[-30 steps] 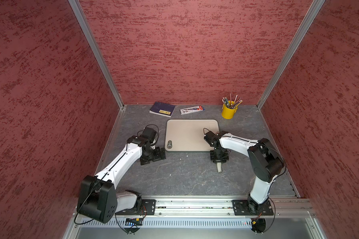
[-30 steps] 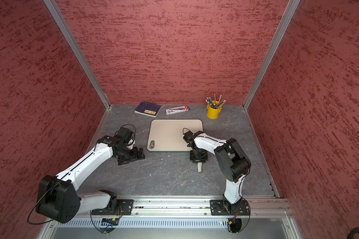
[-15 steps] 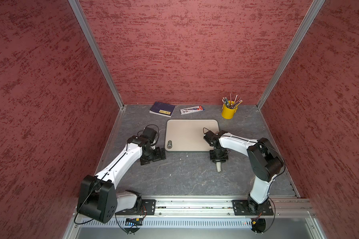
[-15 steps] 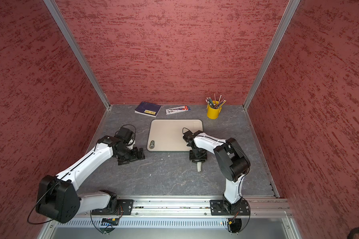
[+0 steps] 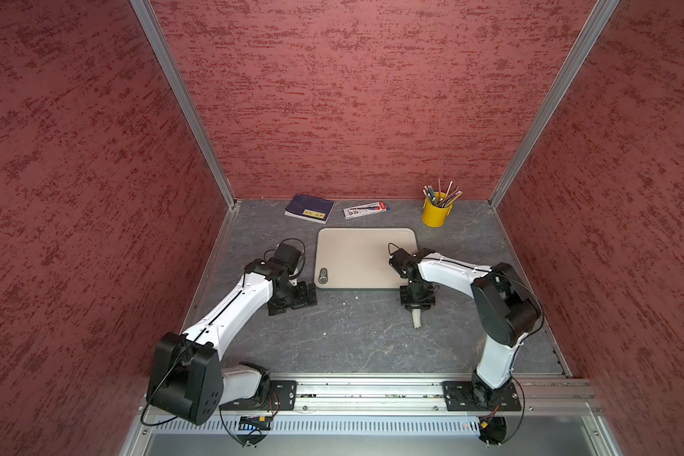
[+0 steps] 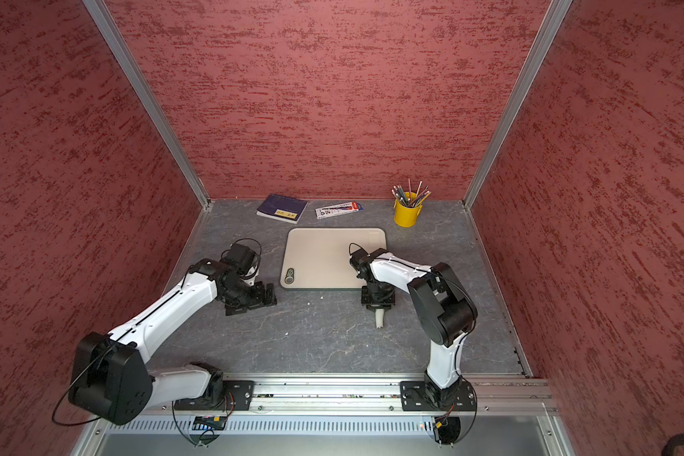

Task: Align the knife with the edge of the cutting board
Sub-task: Place the knife at the edge of the cutting board.

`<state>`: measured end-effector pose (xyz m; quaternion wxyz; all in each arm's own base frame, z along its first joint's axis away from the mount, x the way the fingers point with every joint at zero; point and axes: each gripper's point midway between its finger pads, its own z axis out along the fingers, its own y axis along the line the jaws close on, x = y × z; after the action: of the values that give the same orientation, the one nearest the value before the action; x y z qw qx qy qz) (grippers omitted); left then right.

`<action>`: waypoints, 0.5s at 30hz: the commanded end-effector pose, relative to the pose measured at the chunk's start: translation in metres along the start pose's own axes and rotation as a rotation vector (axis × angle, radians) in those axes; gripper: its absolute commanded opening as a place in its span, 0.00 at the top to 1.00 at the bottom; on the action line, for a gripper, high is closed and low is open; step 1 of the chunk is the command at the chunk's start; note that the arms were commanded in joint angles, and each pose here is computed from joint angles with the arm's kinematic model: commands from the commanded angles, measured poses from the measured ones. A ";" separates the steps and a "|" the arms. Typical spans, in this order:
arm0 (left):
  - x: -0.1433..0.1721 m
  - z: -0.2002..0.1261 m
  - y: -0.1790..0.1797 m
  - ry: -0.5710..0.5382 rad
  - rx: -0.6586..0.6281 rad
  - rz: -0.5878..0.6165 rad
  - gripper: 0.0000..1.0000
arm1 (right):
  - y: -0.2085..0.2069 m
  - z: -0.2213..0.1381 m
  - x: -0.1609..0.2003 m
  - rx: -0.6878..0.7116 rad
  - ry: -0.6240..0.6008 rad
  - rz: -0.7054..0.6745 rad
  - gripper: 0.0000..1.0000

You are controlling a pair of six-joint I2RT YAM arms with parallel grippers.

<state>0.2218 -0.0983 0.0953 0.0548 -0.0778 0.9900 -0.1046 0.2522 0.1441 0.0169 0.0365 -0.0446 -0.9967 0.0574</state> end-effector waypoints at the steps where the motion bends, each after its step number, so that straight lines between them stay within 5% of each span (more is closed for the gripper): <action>1: -0.001 -0.002 0.000 -0.005 -0.012 -0.002 0.00 | -0.001 -0.006 -0.012 -0.005 -0.036 0.009 0.89; 15: -0.001 -0.002 -0.001 -0.008 -0.012 0.002 0.00 | 0.000 -0.004 -0.008 -0.016 -0.021 -0.020 0.89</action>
<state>0.2212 -0.0989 0.0948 0.0541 -0.0753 0.9904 -0.1027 0.2532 0.1429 0.0169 0.0372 -0.0339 -0.9972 0.0562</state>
